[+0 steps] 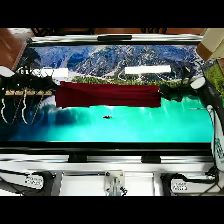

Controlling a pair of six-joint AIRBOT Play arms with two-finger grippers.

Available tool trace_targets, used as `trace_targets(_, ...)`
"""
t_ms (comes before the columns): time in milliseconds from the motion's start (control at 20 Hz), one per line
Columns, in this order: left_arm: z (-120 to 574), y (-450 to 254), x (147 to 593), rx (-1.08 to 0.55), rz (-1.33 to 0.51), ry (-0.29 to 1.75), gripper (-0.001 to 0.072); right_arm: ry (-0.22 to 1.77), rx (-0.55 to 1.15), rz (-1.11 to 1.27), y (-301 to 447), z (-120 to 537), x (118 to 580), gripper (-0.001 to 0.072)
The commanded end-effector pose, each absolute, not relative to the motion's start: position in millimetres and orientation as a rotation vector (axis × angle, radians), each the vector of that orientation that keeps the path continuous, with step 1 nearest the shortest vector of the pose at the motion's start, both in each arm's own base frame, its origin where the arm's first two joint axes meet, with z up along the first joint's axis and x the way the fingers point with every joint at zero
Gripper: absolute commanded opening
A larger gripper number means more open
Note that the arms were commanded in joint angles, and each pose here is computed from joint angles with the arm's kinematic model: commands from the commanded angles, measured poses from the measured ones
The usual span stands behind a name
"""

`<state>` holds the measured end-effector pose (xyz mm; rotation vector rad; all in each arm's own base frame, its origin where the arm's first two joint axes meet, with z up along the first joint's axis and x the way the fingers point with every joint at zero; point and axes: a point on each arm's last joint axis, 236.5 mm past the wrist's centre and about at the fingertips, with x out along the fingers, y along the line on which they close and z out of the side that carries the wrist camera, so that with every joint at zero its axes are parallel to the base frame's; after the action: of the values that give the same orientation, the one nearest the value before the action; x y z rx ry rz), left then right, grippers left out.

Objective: Fold the shirts.

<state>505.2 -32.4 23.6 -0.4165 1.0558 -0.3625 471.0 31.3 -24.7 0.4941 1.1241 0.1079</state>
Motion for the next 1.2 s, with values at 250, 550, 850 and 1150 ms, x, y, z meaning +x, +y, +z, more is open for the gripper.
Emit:
trace_targets(250, -48, -44, 540, -0.594, -0.317, 1.18, 0.0292, 1.187, 0.52, 0.077, 35, -82, 506, 0.0479)
trace_targets(550, -29, -51, 534, -0.587, -0.376, 1.207, 0.0607, 1.218, 0.534, 0.06, 10, -81, 495, 0.0617)
trace_targets(850, -12, -78, 527, -0.667, -0.467, 1.215, 0.0606, 1.237, 0.584, 0.075, 19, -92, 495, 0.0632)
trace_targets(1150, 8, -114, 519, -0.649, -0.565, 1.21, 0.0606, 1.321, 0.671, 0.177, 55, -101, 481, 0.0245)
